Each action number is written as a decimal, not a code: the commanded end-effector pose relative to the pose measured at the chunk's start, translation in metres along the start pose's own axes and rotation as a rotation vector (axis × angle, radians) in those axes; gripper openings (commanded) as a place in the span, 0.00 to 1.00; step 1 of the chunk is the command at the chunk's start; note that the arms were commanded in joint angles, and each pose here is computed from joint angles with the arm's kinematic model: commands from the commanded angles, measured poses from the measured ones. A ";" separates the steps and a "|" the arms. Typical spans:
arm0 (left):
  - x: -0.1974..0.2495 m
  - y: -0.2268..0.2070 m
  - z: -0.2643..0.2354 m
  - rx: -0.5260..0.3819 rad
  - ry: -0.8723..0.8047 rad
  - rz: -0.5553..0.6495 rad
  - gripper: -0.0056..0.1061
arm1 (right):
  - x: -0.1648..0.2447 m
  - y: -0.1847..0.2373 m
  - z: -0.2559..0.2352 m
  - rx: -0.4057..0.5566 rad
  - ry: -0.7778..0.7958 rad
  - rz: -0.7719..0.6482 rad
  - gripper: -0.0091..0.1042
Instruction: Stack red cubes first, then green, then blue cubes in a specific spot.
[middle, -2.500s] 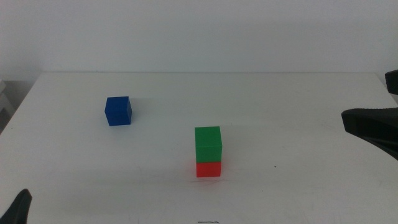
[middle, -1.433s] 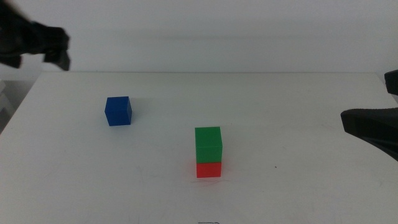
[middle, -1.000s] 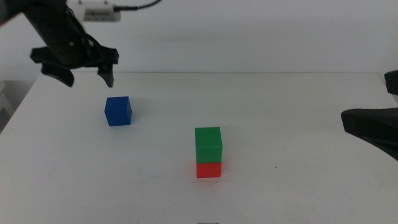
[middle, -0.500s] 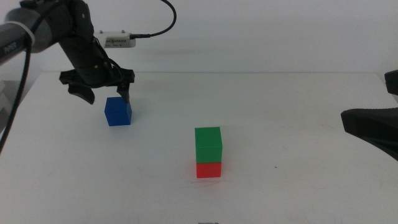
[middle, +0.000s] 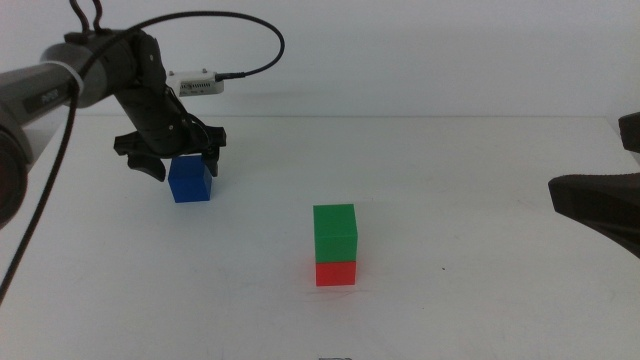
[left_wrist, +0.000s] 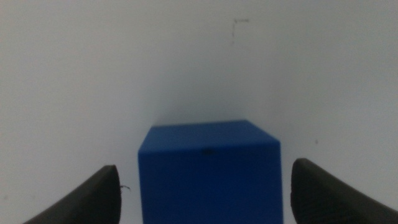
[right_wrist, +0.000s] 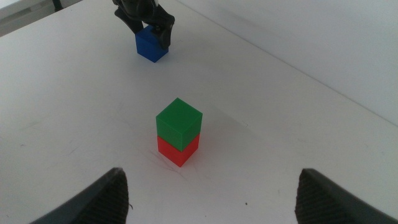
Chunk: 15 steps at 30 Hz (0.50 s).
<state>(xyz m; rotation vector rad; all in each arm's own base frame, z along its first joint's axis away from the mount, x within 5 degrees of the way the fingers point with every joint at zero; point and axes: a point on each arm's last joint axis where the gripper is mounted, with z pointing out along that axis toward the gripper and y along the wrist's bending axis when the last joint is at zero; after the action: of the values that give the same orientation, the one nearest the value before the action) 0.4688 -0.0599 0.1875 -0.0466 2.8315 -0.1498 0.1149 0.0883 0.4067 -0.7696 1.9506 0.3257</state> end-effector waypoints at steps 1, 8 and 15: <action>-0.014 -0.006 -0.033 0.027 -0.134 -0.016 0.87 | -0.013 -0.003 -0.008 0.021 -0.102 -0.012 0.86; -0.017 -0.006 -0.026 0.031 -0.158 -0.031 0.65 | -0.013 -0.003 -0.008 0.021 -0.102 -0.012 0.86; -0.015 -0.009 -0.026 0.066 -0.130 -0.111 0.25 | -0.013 -0.003 -0.008 0.021 -0.102 -0.012 0.86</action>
<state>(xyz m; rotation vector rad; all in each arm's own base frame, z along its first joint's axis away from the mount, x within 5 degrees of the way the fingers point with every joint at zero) 0.4753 -0.0614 0.1770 -0.1608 2.8003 -0.1867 0.1149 0.0883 0.4067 -0.7696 1.9506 0.3257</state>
